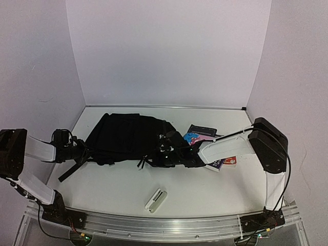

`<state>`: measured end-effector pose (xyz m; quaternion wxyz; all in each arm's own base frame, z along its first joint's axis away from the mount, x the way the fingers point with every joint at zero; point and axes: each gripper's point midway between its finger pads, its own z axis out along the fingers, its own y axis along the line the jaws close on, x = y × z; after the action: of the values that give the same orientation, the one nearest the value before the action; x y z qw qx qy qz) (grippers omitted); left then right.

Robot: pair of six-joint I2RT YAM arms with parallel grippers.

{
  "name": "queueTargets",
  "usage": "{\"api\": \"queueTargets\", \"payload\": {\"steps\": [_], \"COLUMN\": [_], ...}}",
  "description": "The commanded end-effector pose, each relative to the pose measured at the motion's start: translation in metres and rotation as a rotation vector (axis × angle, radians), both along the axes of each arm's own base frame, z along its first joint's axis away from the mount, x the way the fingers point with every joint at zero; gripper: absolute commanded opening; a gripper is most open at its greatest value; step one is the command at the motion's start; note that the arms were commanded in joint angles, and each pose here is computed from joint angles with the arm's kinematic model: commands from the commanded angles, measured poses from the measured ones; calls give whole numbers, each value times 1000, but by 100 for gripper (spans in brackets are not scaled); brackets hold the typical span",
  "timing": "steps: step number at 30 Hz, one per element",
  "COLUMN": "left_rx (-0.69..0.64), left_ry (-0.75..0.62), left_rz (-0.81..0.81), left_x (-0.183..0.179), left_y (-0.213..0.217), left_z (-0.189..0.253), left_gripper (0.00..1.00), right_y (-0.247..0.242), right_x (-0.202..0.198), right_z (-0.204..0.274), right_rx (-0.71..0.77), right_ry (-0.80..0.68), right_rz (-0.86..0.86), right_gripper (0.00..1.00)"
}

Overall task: Pack the student bag
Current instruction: Adjust the student bag at the center of the board, then unzip the student bag.

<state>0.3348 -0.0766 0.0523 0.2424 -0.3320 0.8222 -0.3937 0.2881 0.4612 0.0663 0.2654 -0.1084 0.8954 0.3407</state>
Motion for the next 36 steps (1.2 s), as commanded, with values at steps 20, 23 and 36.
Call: {"api": "queueTargets", "payload": {"steps": [20,23,36], "left_rx": [-4,-5,-2], "left_ry": [-12,-8,-5], "left_rz": [-16,-18,-22], "left_x": [-2,-2,0], "left_y": [-2,-3,-3], "left_z": [7,6,6], "left_gripper": [0,0,0], "right_y": [32,34,38], "right_x": [7,8,12], "right_z": [-19,-22,-36], "right_rx": [64,62,51], "right_ry": [6,7,21], "right_rz": [57,54,44], "right_gripper": [33,32,25]}}
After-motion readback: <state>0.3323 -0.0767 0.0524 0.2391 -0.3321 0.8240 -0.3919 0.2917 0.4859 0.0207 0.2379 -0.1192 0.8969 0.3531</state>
